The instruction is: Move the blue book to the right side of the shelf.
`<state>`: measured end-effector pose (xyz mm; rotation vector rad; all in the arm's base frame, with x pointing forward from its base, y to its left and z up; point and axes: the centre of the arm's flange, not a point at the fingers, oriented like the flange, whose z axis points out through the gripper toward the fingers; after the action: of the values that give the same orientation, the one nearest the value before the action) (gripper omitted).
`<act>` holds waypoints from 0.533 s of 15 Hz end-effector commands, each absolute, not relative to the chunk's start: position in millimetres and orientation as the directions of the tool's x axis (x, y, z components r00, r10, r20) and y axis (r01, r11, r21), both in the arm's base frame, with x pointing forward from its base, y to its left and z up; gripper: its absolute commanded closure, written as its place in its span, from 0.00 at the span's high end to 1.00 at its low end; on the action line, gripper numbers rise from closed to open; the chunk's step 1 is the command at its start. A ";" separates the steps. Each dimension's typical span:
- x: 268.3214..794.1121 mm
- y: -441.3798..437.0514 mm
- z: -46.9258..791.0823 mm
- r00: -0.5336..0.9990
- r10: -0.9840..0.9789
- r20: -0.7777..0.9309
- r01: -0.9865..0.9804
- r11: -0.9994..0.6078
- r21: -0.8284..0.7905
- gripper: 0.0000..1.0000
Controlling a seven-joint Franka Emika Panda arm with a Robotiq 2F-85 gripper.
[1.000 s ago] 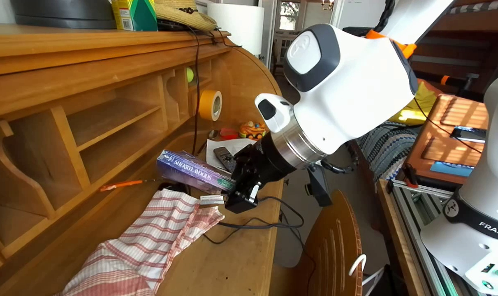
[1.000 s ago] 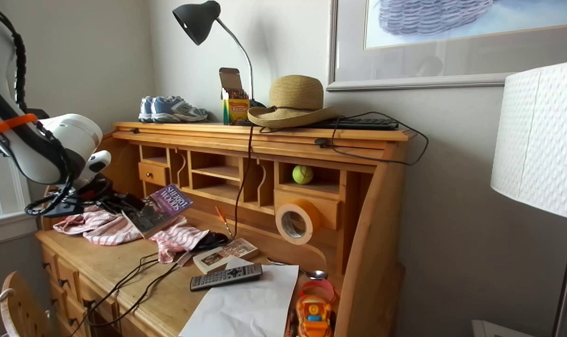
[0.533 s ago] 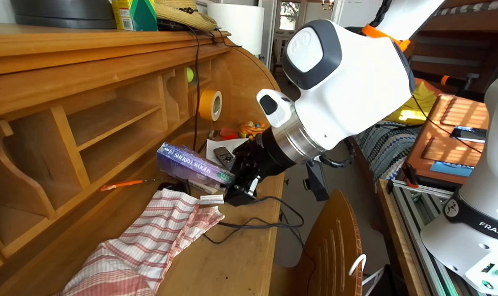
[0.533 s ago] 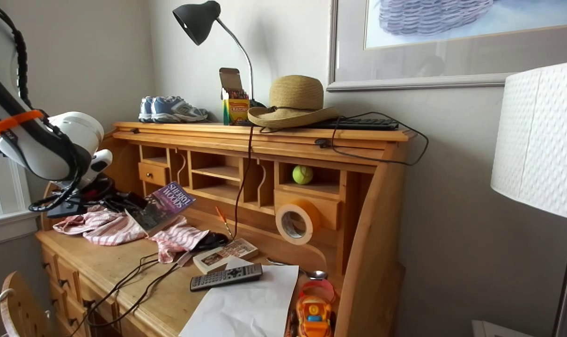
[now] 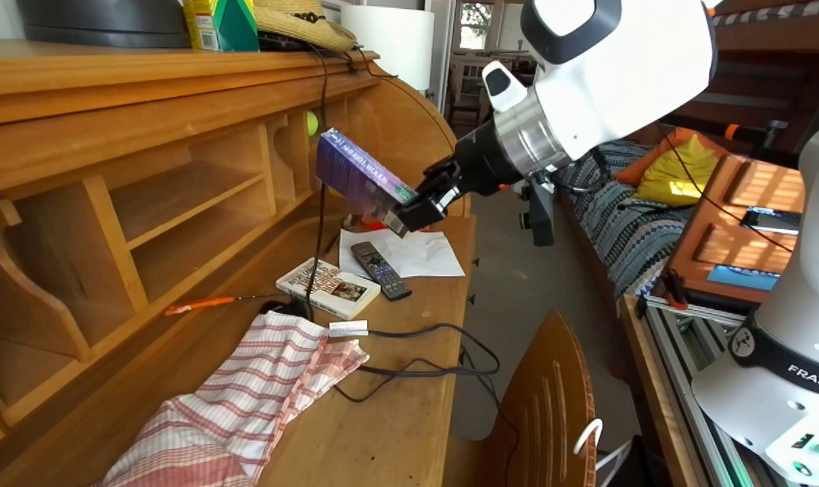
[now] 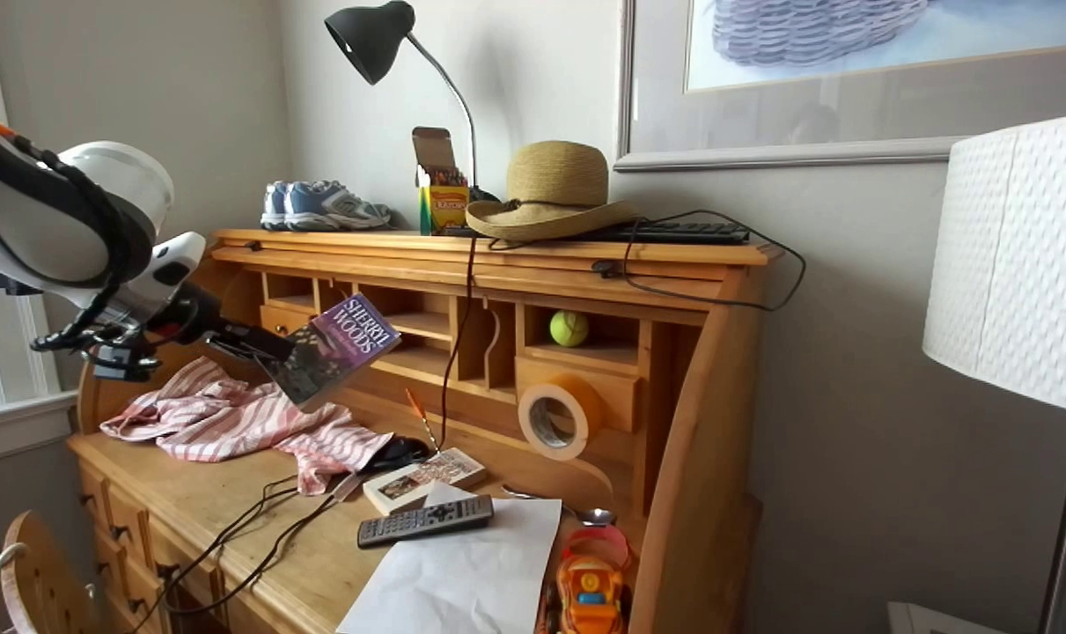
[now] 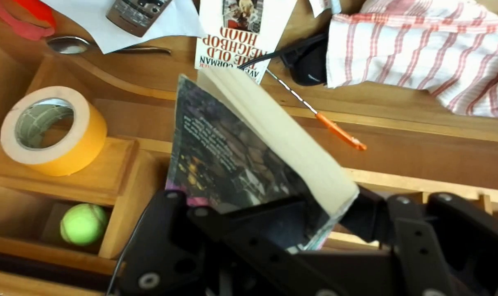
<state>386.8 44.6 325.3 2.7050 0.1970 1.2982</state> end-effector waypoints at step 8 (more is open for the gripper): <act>347.3 -54.7 337.1 0.658 0.201 0.726 0.282 -0.959 0.010 0.05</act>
<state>349.7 -4.9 371.7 2.9153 0.3619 1.2747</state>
